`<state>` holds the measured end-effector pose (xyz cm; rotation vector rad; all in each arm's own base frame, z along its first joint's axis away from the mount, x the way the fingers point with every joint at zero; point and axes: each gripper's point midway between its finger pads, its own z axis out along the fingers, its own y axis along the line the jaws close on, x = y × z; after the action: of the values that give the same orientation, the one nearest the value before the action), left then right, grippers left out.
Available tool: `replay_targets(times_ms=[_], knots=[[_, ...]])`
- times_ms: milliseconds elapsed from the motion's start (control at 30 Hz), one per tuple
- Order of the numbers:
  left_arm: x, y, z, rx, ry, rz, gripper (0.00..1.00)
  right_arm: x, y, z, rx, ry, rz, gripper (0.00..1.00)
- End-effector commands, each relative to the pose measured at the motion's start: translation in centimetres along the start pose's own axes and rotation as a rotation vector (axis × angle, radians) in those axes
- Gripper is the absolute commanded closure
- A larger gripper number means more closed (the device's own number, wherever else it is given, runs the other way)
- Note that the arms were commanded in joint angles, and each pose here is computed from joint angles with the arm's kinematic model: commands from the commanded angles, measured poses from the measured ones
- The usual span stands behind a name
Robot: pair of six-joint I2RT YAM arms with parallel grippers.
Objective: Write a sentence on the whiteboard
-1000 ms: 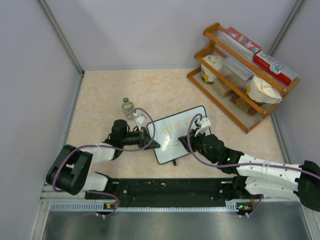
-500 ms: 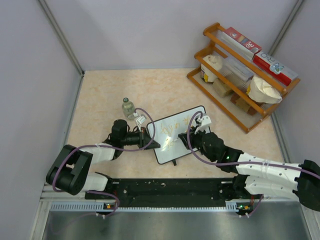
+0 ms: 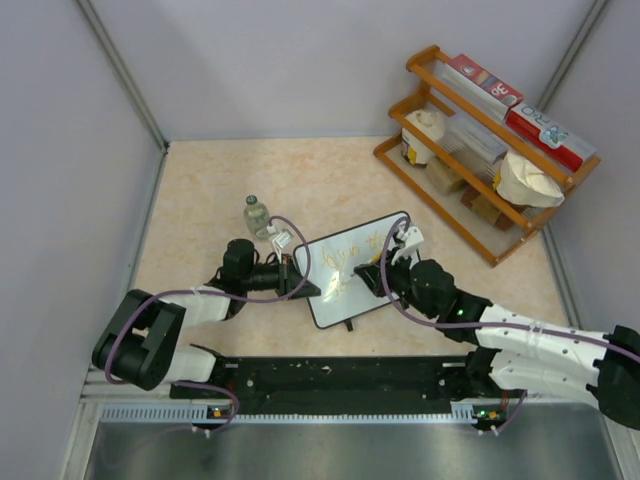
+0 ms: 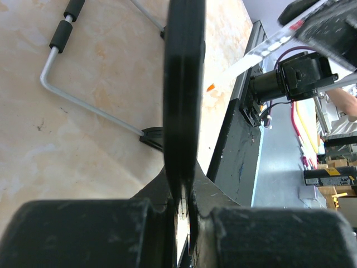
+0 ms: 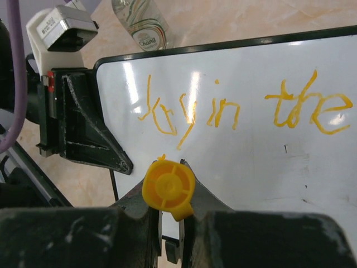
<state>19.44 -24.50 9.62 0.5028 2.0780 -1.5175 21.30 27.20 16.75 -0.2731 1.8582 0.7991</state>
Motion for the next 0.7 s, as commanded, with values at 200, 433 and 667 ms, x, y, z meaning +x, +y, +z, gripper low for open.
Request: replay_targets(times_ms=[200,433,667], knots=[[1.3,0.2,-0.1,0.005,0.037,-0.007,1.0,-5.8,0.9,-2.0,-0.082,-0.125,0.023,1.0],[1.4,0.2,-0.1,0.007,0.041,-0.009,1.0,-5.8,-0.1,-2.4,-0.048,-0.129,0.0,1.0],[1.4,0.1,0.0,0.011,0.041,-0.007,1.0,-5.7,-0.4,-2.2,-0.039,-0.13,-0.017,1.0]])
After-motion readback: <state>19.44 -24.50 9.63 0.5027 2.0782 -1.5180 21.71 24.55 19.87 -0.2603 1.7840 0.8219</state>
